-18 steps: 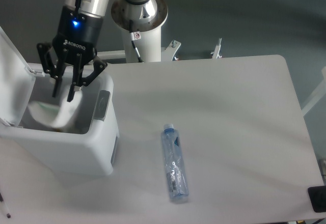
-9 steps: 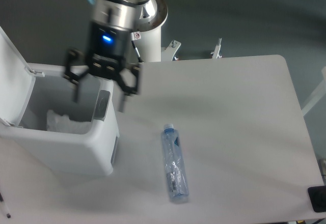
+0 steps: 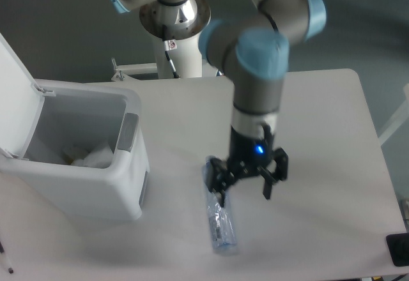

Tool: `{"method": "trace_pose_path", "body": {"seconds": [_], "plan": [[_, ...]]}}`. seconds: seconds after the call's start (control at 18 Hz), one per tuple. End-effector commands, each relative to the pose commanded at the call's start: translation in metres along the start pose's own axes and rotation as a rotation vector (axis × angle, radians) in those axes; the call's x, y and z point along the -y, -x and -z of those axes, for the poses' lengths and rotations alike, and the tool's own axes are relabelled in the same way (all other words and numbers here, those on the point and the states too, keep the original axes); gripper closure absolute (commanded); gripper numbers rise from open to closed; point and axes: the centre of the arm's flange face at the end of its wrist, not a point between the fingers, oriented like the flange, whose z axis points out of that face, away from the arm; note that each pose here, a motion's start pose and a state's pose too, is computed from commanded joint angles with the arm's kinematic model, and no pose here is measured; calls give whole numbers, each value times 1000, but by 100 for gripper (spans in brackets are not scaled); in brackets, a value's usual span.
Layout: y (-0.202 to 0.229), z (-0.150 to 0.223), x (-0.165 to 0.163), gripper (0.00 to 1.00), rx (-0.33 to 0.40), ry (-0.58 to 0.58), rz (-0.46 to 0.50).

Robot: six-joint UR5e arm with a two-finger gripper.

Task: Place the trash in the trash can
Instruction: 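Move the gripper to the clear plastic bottle and lower onto it, then close the gripper around the bottle's middle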

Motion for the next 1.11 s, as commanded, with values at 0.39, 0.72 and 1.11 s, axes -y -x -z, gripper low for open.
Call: {"method": "trace_pose_path", "body": {"seconds": [0.39,0.72,1.11], "plan": [[-20,-57,-4,0,26,212,-40],[-44,-79,-1,0,20,228,-69],[-58,-114,2,0,14,256,-83]]}}
